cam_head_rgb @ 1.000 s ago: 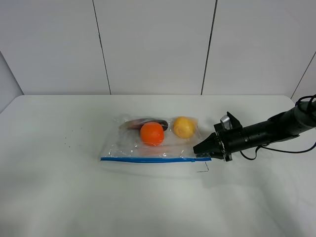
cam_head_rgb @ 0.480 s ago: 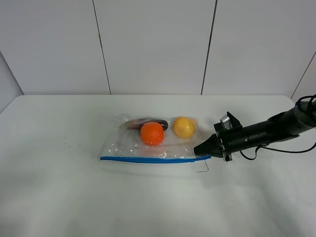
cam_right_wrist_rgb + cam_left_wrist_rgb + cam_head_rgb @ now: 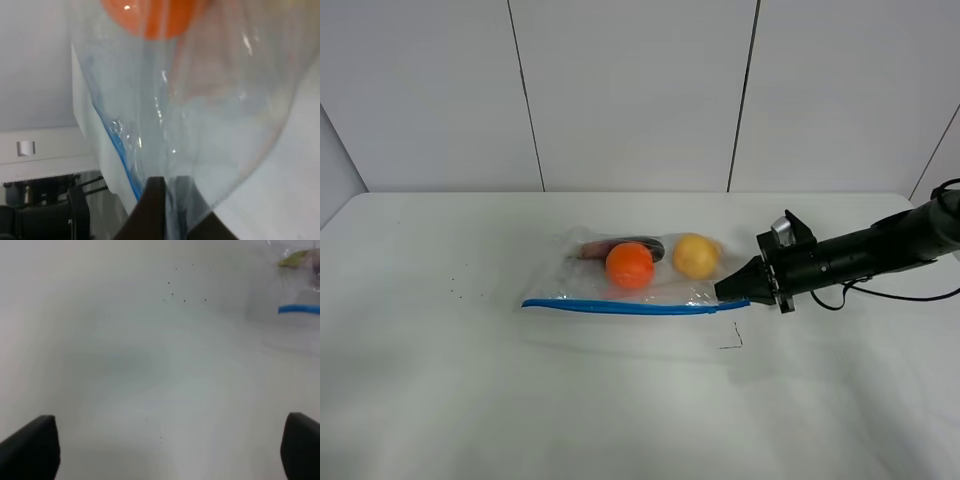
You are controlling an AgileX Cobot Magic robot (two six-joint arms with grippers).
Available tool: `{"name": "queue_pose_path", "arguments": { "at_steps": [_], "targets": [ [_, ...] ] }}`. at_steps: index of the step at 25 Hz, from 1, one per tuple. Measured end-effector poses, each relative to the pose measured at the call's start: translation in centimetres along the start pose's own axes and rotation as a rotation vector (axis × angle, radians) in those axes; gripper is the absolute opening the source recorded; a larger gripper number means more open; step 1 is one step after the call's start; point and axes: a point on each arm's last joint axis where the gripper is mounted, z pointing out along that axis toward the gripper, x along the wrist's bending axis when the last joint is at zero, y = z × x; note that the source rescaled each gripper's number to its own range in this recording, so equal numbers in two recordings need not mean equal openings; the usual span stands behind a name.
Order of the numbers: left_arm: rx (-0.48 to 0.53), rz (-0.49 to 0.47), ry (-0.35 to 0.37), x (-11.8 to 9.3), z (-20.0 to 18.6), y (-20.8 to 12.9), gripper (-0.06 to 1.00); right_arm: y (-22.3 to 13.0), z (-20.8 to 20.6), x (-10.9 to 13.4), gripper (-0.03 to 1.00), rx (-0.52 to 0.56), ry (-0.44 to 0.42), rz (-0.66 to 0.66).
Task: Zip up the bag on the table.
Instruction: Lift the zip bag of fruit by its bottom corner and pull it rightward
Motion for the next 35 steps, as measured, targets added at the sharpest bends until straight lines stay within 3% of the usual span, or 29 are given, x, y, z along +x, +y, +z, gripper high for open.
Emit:
{"name": "queue_pose_path", "arguments": {
  "at_steps": [15, 35],
  "targets": [
    [0.000, 0.000, 0.000, 0.0, 0.0, 0.0, 0.98, 2.2, -1.8, 3.6, 0.00, -0.056, -0.012, -0.040],
    [0.000, 0.000, 0.000, 0.0, 0.0, 0.0, 0.98, 2.4, -1.9, 3.7, 0.00, -0.045, -0.023, -0.015]
  ]
}}
